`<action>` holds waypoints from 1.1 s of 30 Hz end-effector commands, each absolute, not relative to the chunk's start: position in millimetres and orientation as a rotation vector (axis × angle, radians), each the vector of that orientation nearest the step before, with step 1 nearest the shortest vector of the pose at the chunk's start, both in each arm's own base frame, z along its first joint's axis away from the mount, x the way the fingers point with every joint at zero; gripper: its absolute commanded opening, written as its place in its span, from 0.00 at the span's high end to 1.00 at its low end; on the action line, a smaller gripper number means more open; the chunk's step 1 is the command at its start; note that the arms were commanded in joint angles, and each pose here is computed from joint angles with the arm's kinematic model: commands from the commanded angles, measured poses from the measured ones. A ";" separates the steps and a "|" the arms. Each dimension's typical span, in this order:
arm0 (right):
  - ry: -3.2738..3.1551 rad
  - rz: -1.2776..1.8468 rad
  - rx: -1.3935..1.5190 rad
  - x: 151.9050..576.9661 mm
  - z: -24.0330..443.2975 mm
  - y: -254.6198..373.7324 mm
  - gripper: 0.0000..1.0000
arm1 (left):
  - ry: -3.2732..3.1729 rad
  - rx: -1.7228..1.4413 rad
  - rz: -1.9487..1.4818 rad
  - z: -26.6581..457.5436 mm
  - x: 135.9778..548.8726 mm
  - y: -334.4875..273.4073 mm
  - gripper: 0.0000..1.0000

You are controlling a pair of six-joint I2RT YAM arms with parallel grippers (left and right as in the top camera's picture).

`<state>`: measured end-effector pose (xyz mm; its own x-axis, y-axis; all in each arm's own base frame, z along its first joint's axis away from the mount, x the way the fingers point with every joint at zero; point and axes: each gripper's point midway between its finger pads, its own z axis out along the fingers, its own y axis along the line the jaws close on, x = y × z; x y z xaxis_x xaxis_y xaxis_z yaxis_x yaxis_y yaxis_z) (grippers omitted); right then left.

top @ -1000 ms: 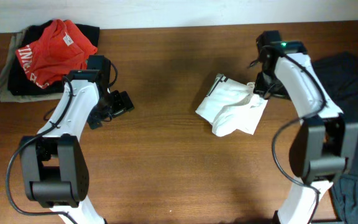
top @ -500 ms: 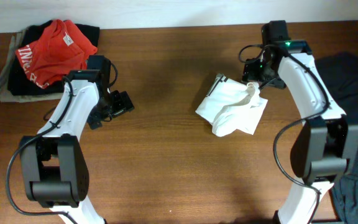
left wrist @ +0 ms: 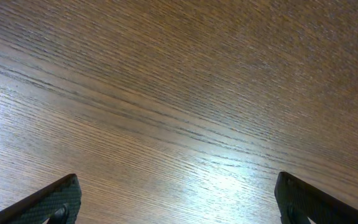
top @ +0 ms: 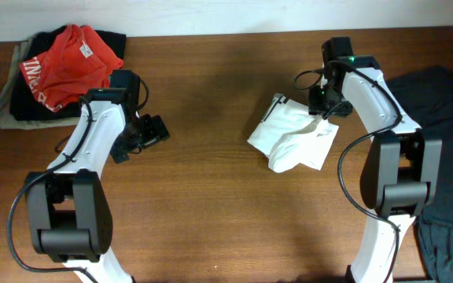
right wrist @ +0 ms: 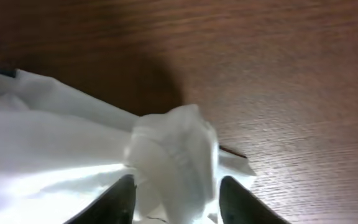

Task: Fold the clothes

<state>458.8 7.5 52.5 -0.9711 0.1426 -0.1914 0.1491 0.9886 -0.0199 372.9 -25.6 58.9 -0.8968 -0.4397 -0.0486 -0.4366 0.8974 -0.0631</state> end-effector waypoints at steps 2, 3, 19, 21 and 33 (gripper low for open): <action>2.949 -0.143 0.223 455.7 52.2 -5.5 0.72 | 2.994 -0.686 -0.059 60.3 371.6 -22.4 0.01; 2.949 -0.145 0.223 455.8 52.2 -5.7 0.75 | 2.994 -0.686 -0.059 60.3 371.6 -22.4 0.01; 3.068 -0.287 0.397 407.2 10.4 -43.9 0.73 | 2.991 -0.685 -0.060 60.4 372.4 -22.5 0.01; 3.085 -0.295 0.445 395.4 -3.1 -43.9 0.59 | 2.991 -0.685 -0.060 60.4 372.4 -22.5 0.01; 3.062 -0.419 0.624 384.5 48.1 -55.7 0.20 | 2.987 -0.684 -0.062 60.5 373.5 -22.6 0.01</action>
